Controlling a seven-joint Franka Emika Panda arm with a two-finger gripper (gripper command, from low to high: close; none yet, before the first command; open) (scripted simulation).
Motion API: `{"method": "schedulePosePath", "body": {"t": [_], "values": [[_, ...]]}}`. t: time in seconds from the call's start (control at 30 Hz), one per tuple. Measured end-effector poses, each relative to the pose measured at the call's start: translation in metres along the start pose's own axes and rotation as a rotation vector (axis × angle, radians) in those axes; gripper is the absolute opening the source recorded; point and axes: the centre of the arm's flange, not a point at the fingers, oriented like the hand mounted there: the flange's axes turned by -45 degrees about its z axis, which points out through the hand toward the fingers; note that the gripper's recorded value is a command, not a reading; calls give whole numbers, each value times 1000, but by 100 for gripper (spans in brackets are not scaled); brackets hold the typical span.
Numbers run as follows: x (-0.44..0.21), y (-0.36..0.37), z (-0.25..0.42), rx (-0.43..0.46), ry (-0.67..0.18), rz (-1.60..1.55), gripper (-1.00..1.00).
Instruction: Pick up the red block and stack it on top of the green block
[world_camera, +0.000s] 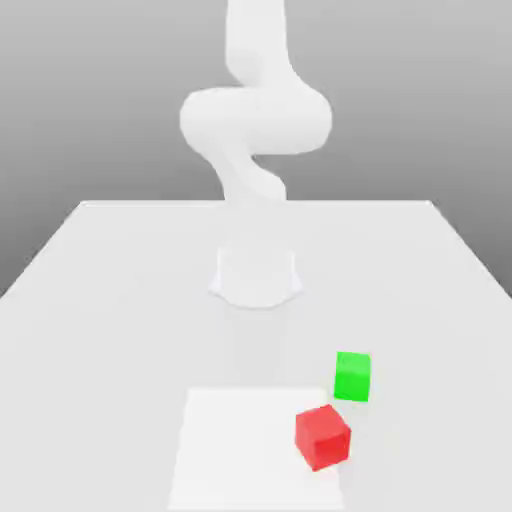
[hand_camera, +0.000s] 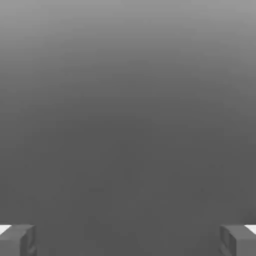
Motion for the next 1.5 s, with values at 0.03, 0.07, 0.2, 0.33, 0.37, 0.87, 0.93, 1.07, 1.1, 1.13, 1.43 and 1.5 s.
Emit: {"method": "schedulePosePath", "body": {"t": [0.03, 0.07, 0.2, 0.33, 0.37, 0.87, 0.93, 1.07, 1.1, 1.13, 1.43, 1.5], "values": [[-3, -3, 24, 7, -35, -16, 0], [-8, -7, 48, 14, -69, -32, 0], [-35, -22, 133, 41, -198, -96, 0], [-77, -38, 210, 67, -326, -162, 0], [-90, -42, 227, 73, -358, -178, 0], [-298, -76, 401, 142, -708, -368, 0], [-312, -76, 415, 142, -709, -368, -100], [-312, -77, 415, 142, -709, -369, -100], [-312, -77, 414, 142, -709, -369, -100], [-314, -77, 417, 142, -709, -369, -100], [-281, -96, 346, 188, -703, -484, -100], [-293, -114, 324, 232, -694, -601, -100]]}}
